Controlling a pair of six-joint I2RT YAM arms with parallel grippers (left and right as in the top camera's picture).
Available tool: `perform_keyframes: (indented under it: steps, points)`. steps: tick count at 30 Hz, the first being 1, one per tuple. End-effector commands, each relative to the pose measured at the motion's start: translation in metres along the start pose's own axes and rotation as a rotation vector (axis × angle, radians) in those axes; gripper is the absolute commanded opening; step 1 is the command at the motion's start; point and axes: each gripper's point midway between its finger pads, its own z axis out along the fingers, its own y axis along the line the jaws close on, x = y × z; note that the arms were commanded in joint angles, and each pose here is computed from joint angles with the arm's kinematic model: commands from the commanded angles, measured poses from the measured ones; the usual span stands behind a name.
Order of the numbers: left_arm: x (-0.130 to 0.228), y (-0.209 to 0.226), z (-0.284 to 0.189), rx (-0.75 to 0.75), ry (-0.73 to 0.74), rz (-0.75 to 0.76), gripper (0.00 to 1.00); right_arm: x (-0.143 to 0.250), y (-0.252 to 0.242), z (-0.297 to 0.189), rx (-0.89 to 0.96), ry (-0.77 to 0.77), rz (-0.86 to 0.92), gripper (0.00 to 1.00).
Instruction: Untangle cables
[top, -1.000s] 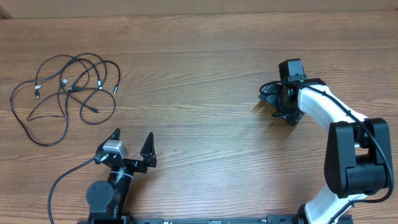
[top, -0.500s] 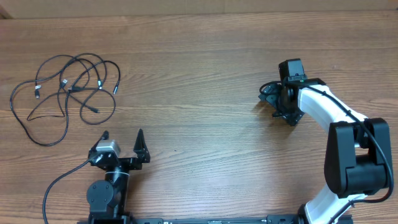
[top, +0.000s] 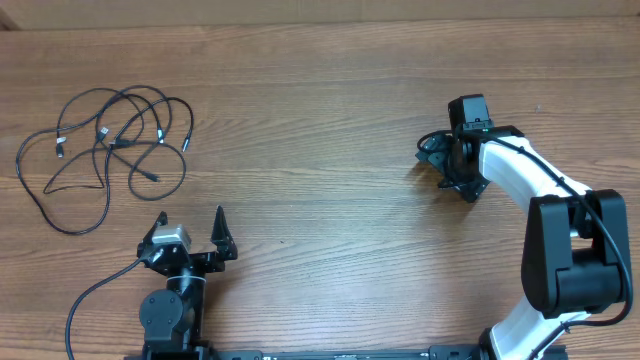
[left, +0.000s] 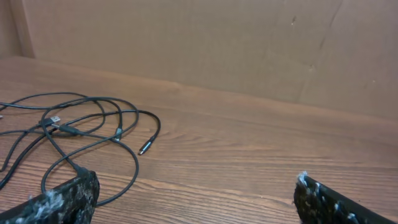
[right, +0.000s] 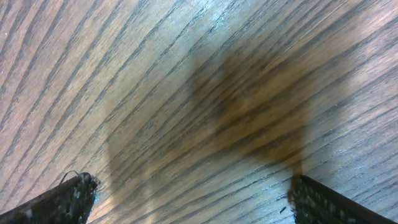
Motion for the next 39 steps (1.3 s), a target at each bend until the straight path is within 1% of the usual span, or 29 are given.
perform_keyframes:
  steps: [1,39]
  points:
    - [-0.0009,0.0027,-0.0001,-0.015,-0.009,0.022,1.0,0.0093,-0.0105,0.0121,0.036,0.034,-0.002,1.0]
    - [0.0007,-0.001,0.0,0.0,-0.002,0.024,1.0,0.0093,-0.0105,0.0121,0.036,0.034,-0.002,1.0]
